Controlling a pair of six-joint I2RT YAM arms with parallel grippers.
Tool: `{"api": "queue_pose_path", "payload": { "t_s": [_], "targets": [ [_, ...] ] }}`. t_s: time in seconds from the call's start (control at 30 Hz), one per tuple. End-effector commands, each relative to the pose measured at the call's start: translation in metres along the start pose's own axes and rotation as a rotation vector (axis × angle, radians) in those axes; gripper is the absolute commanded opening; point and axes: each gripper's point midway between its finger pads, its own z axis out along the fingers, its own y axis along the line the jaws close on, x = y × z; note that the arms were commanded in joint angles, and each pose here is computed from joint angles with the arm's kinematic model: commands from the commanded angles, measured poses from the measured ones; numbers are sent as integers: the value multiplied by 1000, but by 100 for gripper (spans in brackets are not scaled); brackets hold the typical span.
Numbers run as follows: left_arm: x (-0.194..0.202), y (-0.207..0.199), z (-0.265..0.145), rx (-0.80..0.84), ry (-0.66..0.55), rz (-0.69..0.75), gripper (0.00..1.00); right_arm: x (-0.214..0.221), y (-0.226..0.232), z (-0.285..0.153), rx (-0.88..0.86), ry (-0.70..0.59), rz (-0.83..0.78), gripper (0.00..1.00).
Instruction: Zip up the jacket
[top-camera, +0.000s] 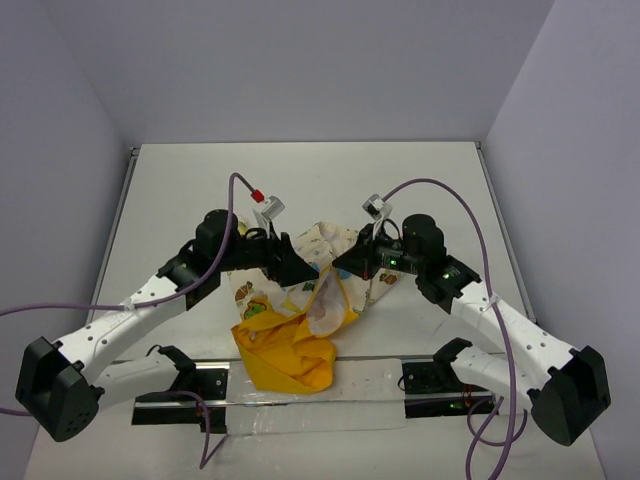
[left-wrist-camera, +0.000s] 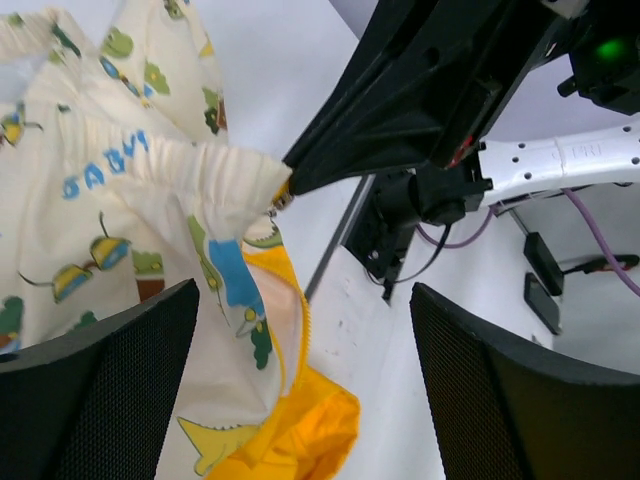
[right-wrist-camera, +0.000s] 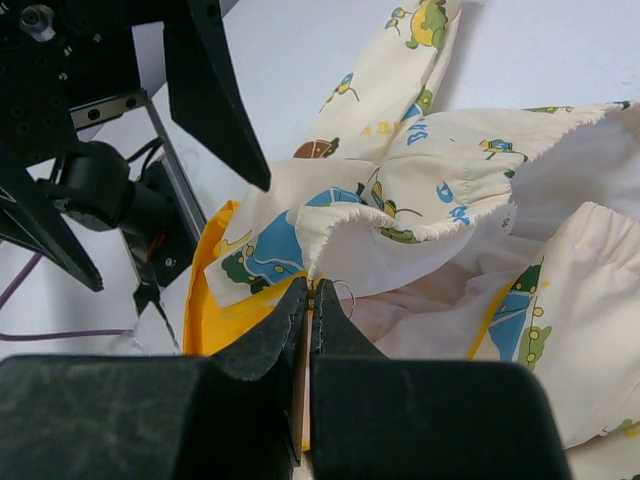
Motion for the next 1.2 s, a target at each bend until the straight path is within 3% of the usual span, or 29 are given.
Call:
{"api": "queue_pose_path", "payload": {
  "t_s": [0.0, 0.37, 0.73, 1.0, 1.17],
  "targets": [
    [-18, 13, 9, -28, -64, 102, 90, -17, 12, -2, -59, -5, -22, 0],
    [-19, 25, 41, 21, -10, 87, 82, -16, 11, -1, -71, 18, -5, 0],
    [-29, 6, 43, 108, -30, 80, 65, -13, 10, 2, -79, 36, 5, 0],
    [-22, 8, 46, 122, 3, 58, 62, -14, 10, 2, -75, 33, 11, 0],
    [-20, 6, 47, 136, 12, 49, 53, -12, 8, 3, -70, 36, 17, 0]
  ]
}}
